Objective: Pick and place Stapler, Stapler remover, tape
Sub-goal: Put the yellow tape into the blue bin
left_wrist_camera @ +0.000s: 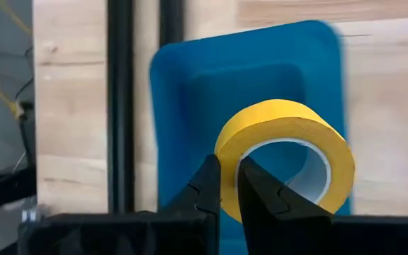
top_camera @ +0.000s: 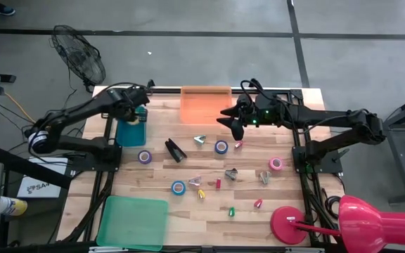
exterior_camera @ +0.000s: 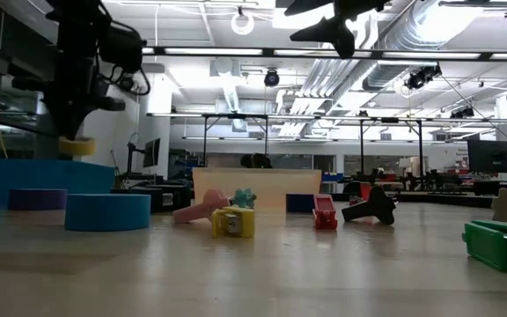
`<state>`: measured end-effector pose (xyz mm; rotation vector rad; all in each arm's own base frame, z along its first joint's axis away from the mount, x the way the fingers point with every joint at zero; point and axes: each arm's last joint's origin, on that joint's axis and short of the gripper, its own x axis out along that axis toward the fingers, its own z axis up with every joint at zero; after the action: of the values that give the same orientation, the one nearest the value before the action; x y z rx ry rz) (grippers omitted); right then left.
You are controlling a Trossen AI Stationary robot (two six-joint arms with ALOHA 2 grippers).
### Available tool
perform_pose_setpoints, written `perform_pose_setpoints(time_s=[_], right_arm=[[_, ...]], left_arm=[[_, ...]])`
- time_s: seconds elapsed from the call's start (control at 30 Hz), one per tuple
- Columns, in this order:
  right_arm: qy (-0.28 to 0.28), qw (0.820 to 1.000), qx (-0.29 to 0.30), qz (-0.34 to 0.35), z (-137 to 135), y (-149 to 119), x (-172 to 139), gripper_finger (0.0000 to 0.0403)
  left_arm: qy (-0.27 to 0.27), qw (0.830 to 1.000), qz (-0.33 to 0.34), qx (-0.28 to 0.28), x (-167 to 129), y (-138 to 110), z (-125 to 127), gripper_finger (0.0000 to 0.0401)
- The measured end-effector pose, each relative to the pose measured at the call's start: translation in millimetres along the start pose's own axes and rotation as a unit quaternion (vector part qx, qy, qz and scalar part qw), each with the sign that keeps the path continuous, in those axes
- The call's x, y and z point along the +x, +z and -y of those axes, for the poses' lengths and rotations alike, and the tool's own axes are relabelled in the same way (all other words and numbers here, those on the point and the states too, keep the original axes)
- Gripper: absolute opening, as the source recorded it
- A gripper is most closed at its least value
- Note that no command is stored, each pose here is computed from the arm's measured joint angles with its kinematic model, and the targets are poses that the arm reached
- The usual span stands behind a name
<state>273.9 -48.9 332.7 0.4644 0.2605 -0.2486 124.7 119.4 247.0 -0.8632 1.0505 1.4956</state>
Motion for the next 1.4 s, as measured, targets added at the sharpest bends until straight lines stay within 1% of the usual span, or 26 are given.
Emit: perform_pose_setpoints(time_s=[0.23,0.37,0.53,0.63,0.8,1.07,1.17,1.4], right_arm=[[-0.006,1.0,0.001,-0.013,1,-3,0,0.0206],[-0.011,1.0,-0.003,-0.017,2,-4,0,0.0206],[-0.014,1.0,-0.013,-0.016,2,-3,0,0.0206],[-0.016,1.0,-0.016,-0.015,2,-3,0,0.0206],[-0.017,0.999,-0.023,-0.015,2,-3,0,0.0206],[-0.018,0.999,-0.023,-0.018,3,-4,0,0.0206],[-0.019,0.999,-0.023,-0.02,3,-4,0,0.0206],[-0.022,0.999,-0.023,-0.027,3,-6,0,0.0206]], left_arm=[[0.01,0.999,-0.016,-0.034,19,6,-10,0.002],[-0.007,0.998,-0.02,-0.058,29,9,-11,0.002],[-0.028,0.997,-0.022,-0.073,39,14,-10,0.002],[-0.034,0.996,-0.03,-0.074,47,18,-7,0.002],[-0.029,0.997,-0.03,-0.068,60,24,3,0.002],[-0.022,0.997,-0.053,-0.057,77,27,15,0.0021],[-0.019,0.997,-0.057,-0.056,81,28,17,0.004],[-0.015,0.997,-0.058,-0.055,82,28,17,0.0116]])
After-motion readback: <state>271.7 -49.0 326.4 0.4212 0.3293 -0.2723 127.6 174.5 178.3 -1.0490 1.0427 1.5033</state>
